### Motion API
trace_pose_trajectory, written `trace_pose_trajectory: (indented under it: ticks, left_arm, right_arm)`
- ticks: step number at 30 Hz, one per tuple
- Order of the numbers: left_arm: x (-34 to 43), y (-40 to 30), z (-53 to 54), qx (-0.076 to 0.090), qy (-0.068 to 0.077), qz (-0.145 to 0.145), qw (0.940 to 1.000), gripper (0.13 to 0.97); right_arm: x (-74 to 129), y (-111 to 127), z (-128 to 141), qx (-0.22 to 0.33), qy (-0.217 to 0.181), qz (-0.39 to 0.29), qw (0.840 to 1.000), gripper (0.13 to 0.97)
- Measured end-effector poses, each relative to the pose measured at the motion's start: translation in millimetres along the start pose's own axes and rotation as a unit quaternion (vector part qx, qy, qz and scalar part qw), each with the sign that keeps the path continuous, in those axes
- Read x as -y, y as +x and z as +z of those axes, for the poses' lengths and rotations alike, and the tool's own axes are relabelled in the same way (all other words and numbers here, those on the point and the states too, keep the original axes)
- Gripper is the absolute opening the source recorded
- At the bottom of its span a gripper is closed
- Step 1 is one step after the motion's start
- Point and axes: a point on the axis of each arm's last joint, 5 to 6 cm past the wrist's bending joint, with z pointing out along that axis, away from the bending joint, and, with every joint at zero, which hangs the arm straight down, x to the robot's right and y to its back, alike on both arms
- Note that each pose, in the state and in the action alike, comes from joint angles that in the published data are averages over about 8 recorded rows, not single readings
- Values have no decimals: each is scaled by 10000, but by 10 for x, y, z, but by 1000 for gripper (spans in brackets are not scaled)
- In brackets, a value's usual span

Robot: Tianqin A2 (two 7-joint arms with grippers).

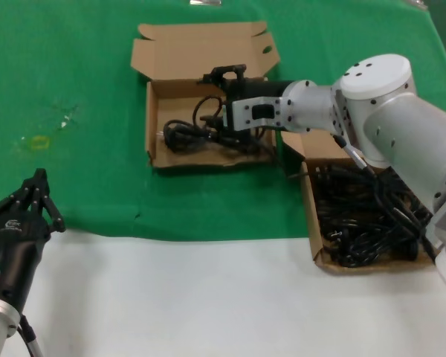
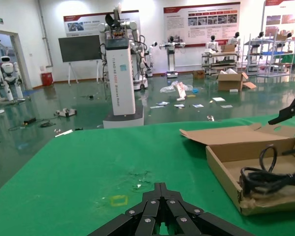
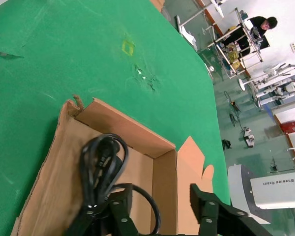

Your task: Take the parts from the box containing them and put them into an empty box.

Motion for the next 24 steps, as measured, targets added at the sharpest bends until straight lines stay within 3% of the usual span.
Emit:
trace_pose_trajectory:
  ticks: [6,12,14,18,24]
  left_arm:
    - [0,0,0,0,0,0,10000,162]
    - [0,0,0,0,0,0,10000,168]
    - [0,0,0,0,0,0,10000,192]
    - [0,0,0,0,0,0,10000,240]
    - [0,0,0,0,0,0,10000,327]
  right_arm:
    - [0,0,0,0,0,0,10000,461]
    - [0,0,0,0,0,0,10000,622]
    - [0,0,0,0,0,0,10000,676]
    - [4,-16,5,-2,10,29,10000,676]
    - [52,-193,50,-26,105,364,9993,802]
